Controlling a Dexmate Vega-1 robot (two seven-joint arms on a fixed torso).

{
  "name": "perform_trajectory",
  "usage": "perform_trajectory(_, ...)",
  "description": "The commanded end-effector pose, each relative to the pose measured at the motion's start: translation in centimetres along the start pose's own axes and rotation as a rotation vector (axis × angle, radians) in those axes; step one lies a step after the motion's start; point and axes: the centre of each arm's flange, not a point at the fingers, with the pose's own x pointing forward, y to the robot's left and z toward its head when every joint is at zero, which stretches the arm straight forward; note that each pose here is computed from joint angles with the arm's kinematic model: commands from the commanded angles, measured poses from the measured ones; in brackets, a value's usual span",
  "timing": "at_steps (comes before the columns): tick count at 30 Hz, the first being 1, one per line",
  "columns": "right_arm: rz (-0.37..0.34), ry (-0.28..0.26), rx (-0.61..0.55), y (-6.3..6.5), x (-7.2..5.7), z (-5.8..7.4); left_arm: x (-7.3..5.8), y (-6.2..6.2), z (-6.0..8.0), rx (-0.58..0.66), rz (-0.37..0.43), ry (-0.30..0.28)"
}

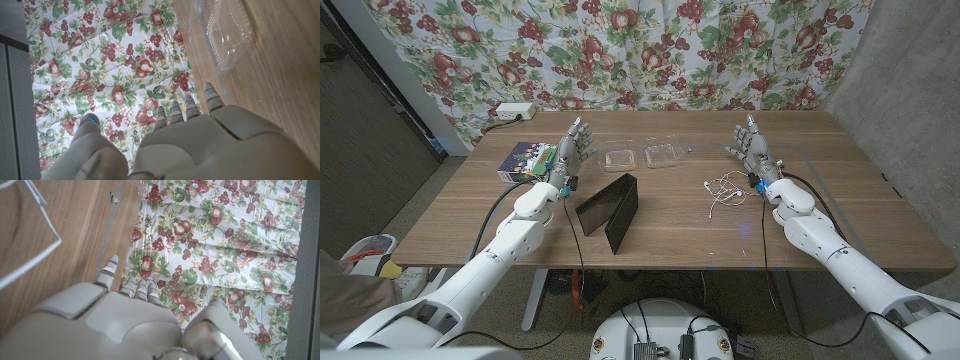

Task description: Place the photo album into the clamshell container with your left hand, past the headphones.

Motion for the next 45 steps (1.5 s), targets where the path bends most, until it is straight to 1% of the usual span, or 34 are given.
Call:
perform_trajectory(1, 0.018, 0.01, -0.002, 0.2, 0.6, 0.0, -0.3, 0.1, 0.2, 0.004, 0.0, -0.008)
perform_trajectory(6, 0.012, 0.01, 0.001, 0.2, 0.6, 0.1, -0.5, 0.2, 0.4, 0.007, 0.001, -0.011)
perform_trajectory(12, 0.002, 0.008, -0.002, 0.0, 0.3, 0.1, -0.6, 0.3, 0.5, 0.02, 0.006, -0.002)
perform_trajectory(20, -0.001, 0.007, -0.011, 0.0, 0.2, 0.2, -0.6, 0.2, 1.0, 0.048, 0.001, -0.006)
perform_trajectory(26, -0.006, 0.004, -0.011, 0.0, 0.2, 0.5, -0.9, 0.4, 1.3, 0.074, 0.012, -0.002)
perform_trajectory(31, -0.008, 0.006, -0.018, 0.0, 0.0, 0.5, -1.2, 0.5, 1.4, 0.063, 0.015, -0.023)
perform_trajectory(35, -0.013, 0.006, -0.016, 0.0, -0.1, 0.5, -1.6, 0.6, 1.6, 0.078, 0.027, -0.035)
perform_trajectory(39, -0.016, 0.008, -0.022, 0.0, -0.3, 0.5, -2.0, 0.5, 2.1, 0.099, 0.047, -0.056)
perform_trajectory(45, -0.021, 0.013, -0.03, 0.1, -0.5, 0.5, -2.7, 0.4, 3.0, 0.139, 0.054, -0.062)
